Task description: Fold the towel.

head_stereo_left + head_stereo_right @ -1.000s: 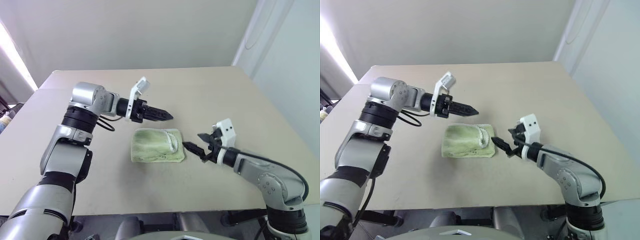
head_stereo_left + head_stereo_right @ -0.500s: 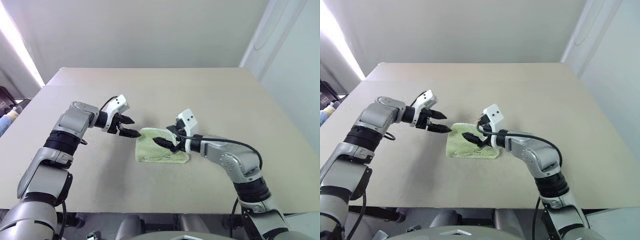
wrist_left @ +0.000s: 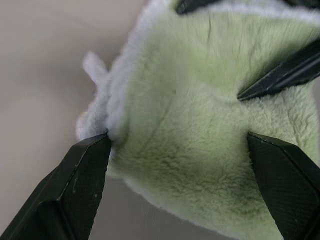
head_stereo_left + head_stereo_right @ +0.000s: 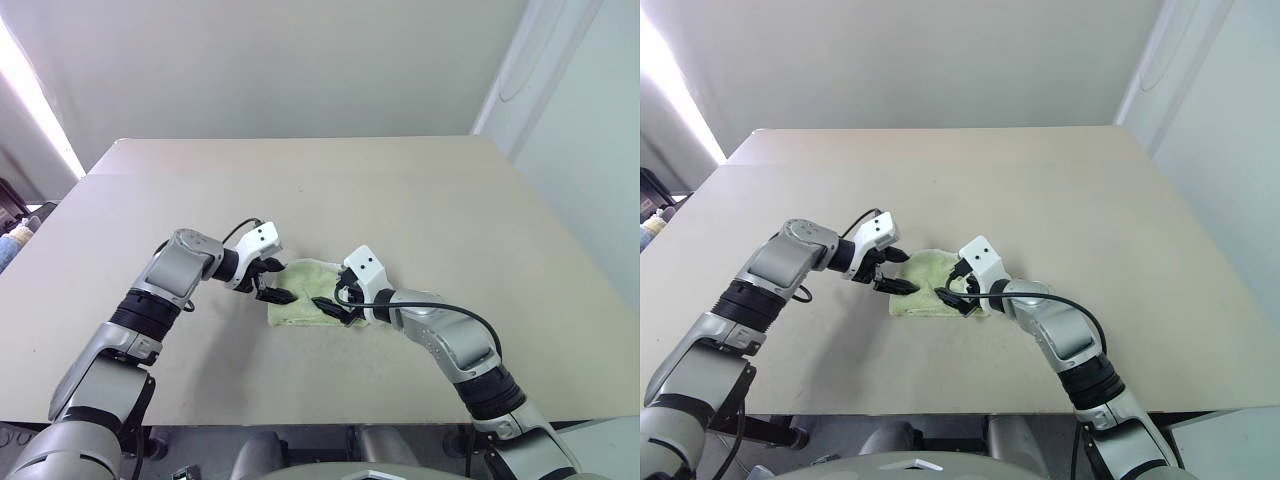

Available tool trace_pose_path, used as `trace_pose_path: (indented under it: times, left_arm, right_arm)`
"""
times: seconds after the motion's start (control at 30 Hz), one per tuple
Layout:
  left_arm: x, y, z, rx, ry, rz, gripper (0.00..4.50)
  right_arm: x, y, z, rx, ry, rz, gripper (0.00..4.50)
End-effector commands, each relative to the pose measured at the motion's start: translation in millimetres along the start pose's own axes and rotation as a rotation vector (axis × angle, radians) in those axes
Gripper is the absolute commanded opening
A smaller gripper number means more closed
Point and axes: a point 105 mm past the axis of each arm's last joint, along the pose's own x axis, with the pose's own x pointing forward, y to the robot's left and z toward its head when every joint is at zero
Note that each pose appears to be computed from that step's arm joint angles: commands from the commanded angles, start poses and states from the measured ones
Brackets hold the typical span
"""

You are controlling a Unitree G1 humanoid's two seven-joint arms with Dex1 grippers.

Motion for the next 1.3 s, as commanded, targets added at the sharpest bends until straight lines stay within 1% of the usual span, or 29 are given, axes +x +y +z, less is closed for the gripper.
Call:
trace_pose_path:
  times: [0.03,0.13,0.23,0.3,0.37,0.47,0.6,0.7,0.77,0.87,0.93,1.0,1.03,1.1,1.17,1.23,1.3]
  left_arm:
    - [0,2,-8,0.038,0.039,0.016,4.49]
    - [3,3,-14,0.049,0.048,0.027,4.49]
    - [4,7,-7,0.026,-0.006,0.029,4.49]
    - [3,10,-2,0.004,-0.045,0.03,4.49]
    - [-1,12,1,-0.015,-0.079,0.023,4.49]
    - [-14,11,10,-0.052,-0.145,-0.032,4.49]
    - [-36,8,15,-0.071,-0.183,-0.083,4.49]
    - [-51,6,20,-0.085,-0.209,-0.107,4.49]
    - [-57,8,17,-0.076,-0.2,-0.091,4.49]
    - [-62,10,9,-0.07,-0.175,-0.069,4.49]
    - [-62,12,5,-0.068,-0.165,-0.059,4.49]
    - [-58,13,4,-0.047,-0.151,-0.042,4.49]
    - [-56,14,4,-0.038,-0.146,-0.037,4.49]
    - [-51,13,2,-0.008,-0.122,-0.033,4.49]
    - [-48,13,3,-0.001,-0.121,-0.033,4.49]
    - [-46,14,6,-0.006,-0.13,-0.031,4.49]
    - [-44,15,10,-0.004,-0.135,-0.024,4.49]
  right_arm:
    - [0,-2,-6,-0.009,0.014,-0.019,4.5]
    - [-4,-7,-5,-0.022,0.008,-0.036,4.5]
    - [-11,-12,5,-0.01,-0.034,-0.043,4.5]
    - [-16,-15,17,0.038,-0.095,-0.035,4.5]
    - [-24,-17,32,0.136,-0.163,-0.009,4.5]
    - [-38,-18,48,0.194,-0.232,0.039,4.5]
    - [-54,-15,53,0.247,-0.256,0.079,4.5]
    - [-64,-18,62,0.37,-0.314,0.086,4.5]
    - [-71,-16,66,0.427,-0.348,0.095,4.5]
    - [-84,-4,76,0.552,-0.43,0.169,4.5]
    - [-89,8,75,0.592,-0.432,0.226,4.5]
    - [-84,21,60,0.407,-0.303,0.152,4.5]
    - [-82,24,55,0.335,-0.267,0.124,4.5]
    - [-76,23,50,0.114,-0.213,0.059,4.5]
    - [-73,25,50,-0.003,-0.211,0.07,4.5]
    - [-72,26,56,-0.058,-0.244,0.094,4.5]
    - [-66,22,58,-0.172,-0.241,0.093,4.5]
